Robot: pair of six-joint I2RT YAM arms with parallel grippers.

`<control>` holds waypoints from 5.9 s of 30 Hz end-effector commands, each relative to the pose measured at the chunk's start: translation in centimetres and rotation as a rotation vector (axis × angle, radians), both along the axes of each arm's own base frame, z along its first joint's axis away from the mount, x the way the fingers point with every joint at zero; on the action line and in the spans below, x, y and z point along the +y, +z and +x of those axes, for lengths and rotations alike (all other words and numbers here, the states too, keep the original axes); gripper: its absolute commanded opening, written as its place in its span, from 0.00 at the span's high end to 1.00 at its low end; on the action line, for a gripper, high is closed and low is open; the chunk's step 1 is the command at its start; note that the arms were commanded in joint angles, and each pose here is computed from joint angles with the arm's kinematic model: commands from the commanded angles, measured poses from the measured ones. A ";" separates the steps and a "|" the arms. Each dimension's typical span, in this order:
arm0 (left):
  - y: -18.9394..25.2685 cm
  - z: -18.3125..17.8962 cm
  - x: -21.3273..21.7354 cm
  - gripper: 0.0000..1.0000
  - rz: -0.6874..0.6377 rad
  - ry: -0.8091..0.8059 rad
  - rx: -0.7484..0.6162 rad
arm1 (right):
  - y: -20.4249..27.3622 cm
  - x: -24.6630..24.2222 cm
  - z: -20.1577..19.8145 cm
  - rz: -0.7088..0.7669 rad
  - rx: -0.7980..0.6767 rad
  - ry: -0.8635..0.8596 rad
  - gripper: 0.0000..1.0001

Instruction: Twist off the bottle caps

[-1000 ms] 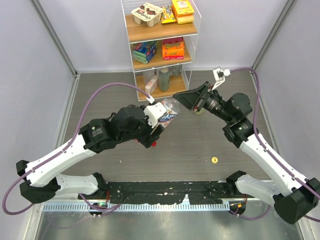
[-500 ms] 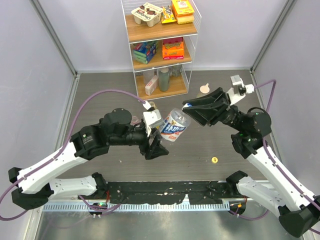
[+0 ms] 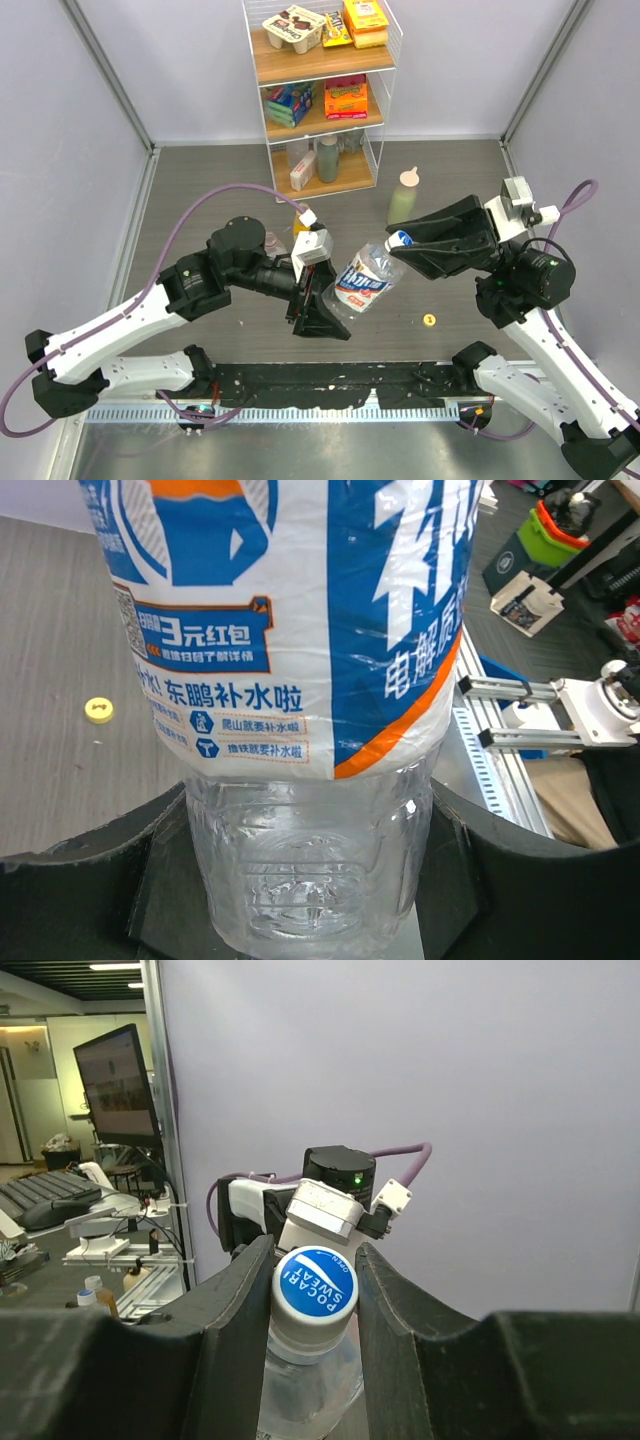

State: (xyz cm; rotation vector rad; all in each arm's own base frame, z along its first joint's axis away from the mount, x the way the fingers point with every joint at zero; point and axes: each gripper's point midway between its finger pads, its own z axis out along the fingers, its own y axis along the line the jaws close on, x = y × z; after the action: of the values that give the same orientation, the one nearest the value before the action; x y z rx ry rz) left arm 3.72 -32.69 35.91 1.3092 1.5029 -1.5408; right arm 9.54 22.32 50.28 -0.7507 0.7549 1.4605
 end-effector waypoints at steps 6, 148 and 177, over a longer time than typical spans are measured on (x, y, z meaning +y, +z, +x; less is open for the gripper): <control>2.4 -0.2 -0.2 1.00 -0.100 -0.024 -0.051 | 0.2 -0.1 -0.7 -0.003 -0.008 0.019 0.74; 1.7 -4.5 3.5 1.00 -0.077 -0.209 -0.019 | 2.3 -0.5 -2.0 0.066 -0.027 0.115 0.99; 0.8 2.7 1.7 1.00 -0.072 0.200 -0.146 | -19.6 -1.3 17.4 -0.264 0.613 -0.700 0.99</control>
State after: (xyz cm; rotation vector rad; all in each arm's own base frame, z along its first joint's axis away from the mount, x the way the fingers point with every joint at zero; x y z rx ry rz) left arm 4.54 -30.30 36.25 1.2385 1.4409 -1.4072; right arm 24.54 22.47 33.26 -0.2565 1.4768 1.0767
